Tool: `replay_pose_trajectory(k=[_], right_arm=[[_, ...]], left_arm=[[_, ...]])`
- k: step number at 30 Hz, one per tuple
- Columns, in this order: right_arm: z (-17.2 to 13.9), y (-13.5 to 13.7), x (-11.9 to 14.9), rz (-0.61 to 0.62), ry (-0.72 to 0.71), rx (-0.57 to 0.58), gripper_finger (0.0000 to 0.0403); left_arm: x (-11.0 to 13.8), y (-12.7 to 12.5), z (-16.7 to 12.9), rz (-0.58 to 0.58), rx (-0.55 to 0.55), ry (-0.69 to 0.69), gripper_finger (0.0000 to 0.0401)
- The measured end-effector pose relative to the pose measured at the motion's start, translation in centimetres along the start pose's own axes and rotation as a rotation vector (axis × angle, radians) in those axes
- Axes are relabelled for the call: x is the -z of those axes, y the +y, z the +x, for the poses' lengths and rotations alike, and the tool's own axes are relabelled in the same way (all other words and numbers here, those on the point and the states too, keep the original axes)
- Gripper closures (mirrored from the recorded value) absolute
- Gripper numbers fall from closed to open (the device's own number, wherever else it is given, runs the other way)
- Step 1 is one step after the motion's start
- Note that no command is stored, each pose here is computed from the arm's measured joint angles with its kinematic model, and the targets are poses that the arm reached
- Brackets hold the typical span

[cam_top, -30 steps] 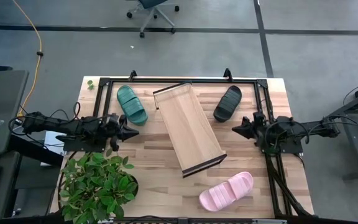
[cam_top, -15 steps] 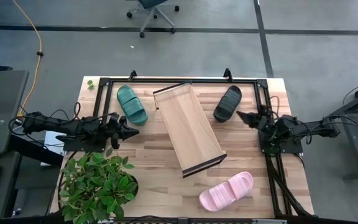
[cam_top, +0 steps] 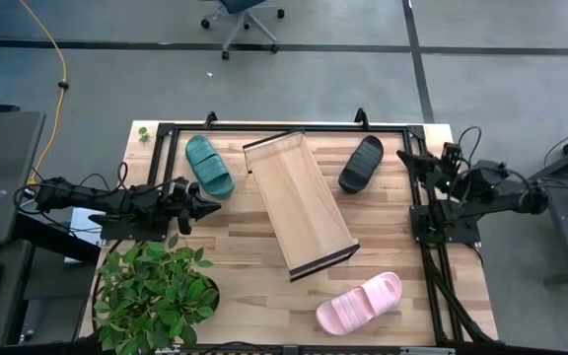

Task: Pick and place slides into the shelf
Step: Put the black pair of slides on the shelf

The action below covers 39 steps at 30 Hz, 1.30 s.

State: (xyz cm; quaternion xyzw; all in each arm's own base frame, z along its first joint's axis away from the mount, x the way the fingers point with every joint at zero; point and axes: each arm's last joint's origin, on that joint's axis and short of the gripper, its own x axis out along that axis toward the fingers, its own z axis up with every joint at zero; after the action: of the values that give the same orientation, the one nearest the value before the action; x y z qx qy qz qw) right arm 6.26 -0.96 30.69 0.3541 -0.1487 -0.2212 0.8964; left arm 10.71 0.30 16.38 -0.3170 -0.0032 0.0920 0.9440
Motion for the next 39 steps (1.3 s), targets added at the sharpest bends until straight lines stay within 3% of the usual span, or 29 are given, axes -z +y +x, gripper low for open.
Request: replay_pose_trajectory(k=[11, 17, 26, 32, 39], right_arm=[[0.9, 5.4, -5.9, -0.158, -0.061, 0.109, 0.0403], [1.9, 7.5, -7.8, -0.315, -0.022, 0.301, 0.0403], [3.5, 8.8, -7.5, -0.291, 0.144, 0.494, 0.0403], [4.4, 8.1, -6.9, -0.208, 0.29, 0.623, 0.0403], [6.3, 7.2, -7.0, -0.207, 0.371, 0.667, 0.0402]], left_arm=[[0.0, 0.0, 0.0, 0.002, 0.0, 0.0, 0.04], [0.0, 0.0, 0.0, 0.003, -0.001, 0.001, 0.04], [0.0, 0.0, 0.0, 0.004, -0.003, 0.005, 0.04], [0.0, 0.0, 0.0, 0.047, -0.003, 0.005, 0.04], [0.0, 0.0, 0.0, 0.079, -0.003, 0.005, 0.04]])
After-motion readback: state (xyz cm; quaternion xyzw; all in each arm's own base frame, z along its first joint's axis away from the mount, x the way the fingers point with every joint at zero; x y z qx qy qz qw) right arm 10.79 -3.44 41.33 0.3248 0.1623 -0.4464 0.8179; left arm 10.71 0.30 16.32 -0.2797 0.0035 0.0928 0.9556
